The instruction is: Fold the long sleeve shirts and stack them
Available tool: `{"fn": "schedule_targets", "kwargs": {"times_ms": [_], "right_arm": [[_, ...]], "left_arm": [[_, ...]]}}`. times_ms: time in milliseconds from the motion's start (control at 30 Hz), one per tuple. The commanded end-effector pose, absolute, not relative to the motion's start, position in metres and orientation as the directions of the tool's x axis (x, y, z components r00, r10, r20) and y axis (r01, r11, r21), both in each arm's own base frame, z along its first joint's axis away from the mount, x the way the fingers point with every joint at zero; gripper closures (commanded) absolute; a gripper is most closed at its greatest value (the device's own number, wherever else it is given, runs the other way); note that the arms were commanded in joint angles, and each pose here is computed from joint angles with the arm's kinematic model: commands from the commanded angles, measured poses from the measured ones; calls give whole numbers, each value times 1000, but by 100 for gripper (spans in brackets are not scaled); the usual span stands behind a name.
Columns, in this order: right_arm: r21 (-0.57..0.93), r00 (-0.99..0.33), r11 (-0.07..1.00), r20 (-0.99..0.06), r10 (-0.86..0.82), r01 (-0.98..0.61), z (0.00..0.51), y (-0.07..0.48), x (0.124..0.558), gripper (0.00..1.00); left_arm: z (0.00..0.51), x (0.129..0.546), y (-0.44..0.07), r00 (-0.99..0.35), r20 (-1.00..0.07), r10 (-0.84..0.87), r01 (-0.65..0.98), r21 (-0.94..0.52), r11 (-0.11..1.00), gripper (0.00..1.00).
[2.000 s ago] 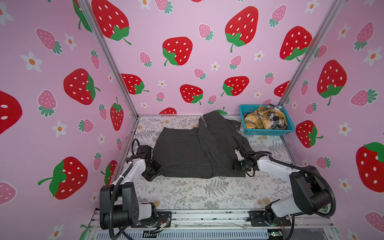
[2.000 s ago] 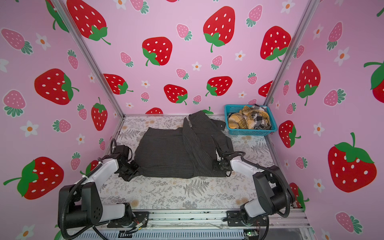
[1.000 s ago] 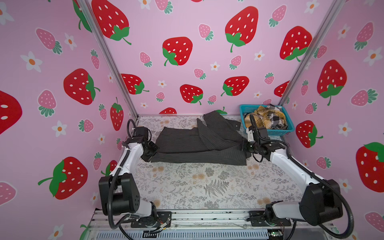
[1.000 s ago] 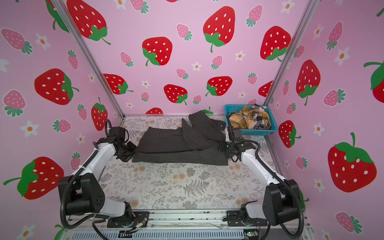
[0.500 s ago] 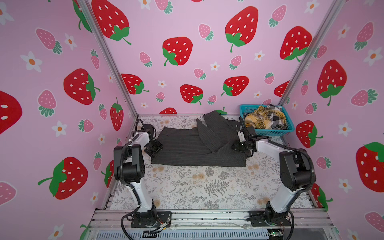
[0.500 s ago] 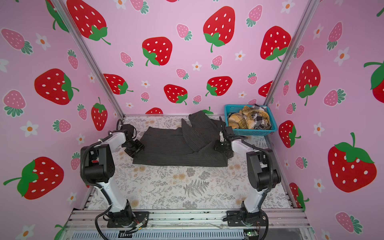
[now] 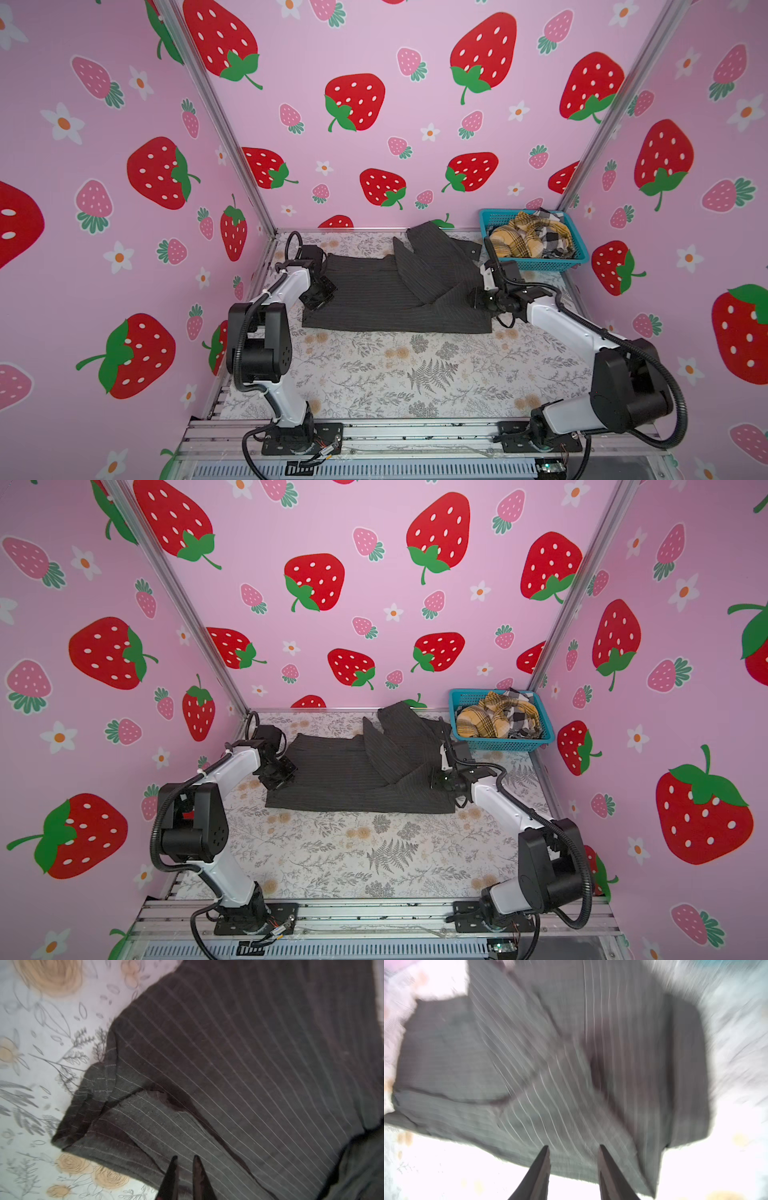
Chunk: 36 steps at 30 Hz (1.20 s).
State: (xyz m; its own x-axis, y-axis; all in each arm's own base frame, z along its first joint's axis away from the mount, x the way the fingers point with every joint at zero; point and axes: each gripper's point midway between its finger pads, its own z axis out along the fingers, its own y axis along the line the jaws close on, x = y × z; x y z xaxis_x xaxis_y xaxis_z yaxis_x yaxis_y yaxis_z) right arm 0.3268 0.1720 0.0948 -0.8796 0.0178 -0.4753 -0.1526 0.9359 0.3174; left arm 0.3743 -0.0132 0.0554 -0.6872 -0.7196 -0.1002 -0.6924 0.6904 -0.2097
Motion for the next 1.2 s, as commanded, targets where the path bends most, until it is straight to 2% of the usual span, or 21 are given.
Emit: {"fn": "schedule_targets", "kwargs": {"times_ms": [0,200,433,600,700,733,767,833,900,1000,1167], "right_arm": [[283,-914,954,-404,26,-97,62,163,313,64],[260,-934,963,-357,32,-67,32,162,313,68],[263,-965,965,-257,58,-12,10,147,266,72],[278,-969,961,-238,63,-6,20,141,246,72],[306,-956,951,-290,47,-46,50,149,255,71],[315,-946,947,-321,44,-63,64,152,261,68],[321,-935,944,-353,41,-79,79,155,268,65],[309,-917,947,-397,47,-86,99,155,281,59],[300,-910,950,-412,46,-88,111,157,290,57],[300,-898,950,-436,57,-85,120,161,303,55],[374,-875,916,-481,59,-144,132,184,324,54]], "left_arm": [[37,372,-15,-663,-55,-747,-724,-208,658,91],[20,356,-1,-641,-45,-766,-753,-152,640,100],[6,315,4,-619,10,-786,-779,-142,611,100],[7,290,5,-643,8,-766,-761,-128,637,100],[21,292,1,-672,4,-741,-732,-158,663,100],[35,301,2,-687,-30,-726,-711,-178,680,97],[54,315,1,-706,-81,-703,-679,-203,705,82],[96,345,-2,-742,-204,-639,-604,-209,769,59],[140,380,-21,-781,-315,-540,-495,-215,842,44],[177,426,-60,-827,-391,-404,-354,-196,914,35],[172,486,-120,-880,-360,-310,-239,-229,944,32]]}}
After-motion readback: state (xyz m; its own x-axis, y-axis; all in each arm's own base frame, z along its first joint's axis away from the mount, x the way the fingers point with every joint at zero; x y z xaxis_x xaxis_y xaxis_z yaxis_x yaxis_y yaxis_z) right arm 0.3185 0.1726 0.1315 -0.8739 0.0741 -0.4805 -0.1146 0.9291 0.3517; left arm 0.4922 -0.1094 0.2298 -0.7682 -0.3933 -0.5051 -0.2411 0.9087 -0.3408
